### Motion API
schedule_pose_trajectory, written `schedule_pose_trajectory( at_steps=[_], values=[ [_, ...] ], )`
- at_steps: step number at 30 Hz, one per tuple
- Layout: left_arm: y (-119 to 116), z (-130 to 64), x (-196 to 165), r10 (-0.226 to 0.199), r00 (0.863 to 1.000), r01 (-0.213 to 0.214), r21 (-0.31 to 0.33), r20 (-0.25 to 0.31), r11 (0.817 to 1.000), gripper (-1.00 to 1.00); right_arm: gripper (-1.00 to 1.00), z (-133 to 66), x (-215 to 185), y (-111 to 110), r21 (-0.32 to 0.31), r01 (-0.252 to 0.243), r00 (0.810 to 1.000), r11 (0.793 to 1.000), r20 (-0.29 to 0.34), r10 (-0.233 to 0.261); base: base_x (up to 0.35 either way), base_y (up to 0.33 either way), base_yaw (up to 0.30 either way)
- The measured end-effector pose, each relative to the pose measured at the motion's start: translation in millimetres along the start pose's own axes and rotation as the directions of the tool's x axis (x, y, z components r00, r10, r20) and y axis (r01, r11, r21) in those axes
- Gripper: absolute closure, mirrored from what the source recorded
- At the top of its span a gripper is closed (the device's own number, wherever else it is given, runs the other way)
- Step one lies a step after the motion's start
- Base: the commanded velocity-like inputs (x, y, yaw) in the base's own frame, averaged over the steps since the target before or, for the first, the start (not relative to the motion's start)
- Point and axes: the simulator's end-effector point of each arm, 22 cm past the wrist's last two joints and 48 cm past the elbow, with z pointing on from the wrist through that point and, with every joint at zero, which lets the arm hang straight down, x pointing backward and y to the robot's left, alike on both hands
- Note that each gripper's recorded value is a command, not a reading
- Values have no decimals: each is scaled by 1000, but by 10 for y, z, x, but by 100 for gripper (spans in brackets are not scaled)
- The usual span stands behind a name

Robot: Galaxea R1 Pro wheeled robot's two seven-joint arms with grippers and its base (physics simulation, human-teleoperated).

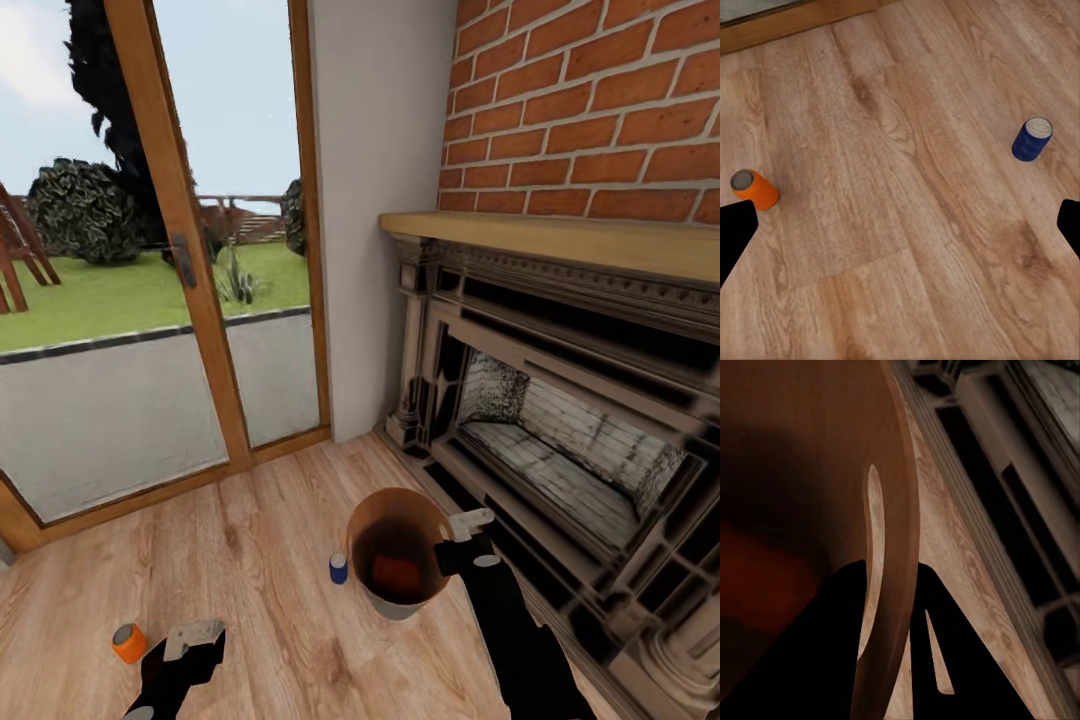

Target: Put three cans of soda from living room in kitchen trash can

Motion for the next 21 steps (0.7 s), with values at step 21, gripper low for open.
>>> schedule_pose_trajectory(
  at_steps=[21],
  values=[
    [-246,-36,-172,-33,999,32,24,37,999,-100,100,-142,175,-613,78,-179,978,981,-92,186,0,0,0]
  ],
)
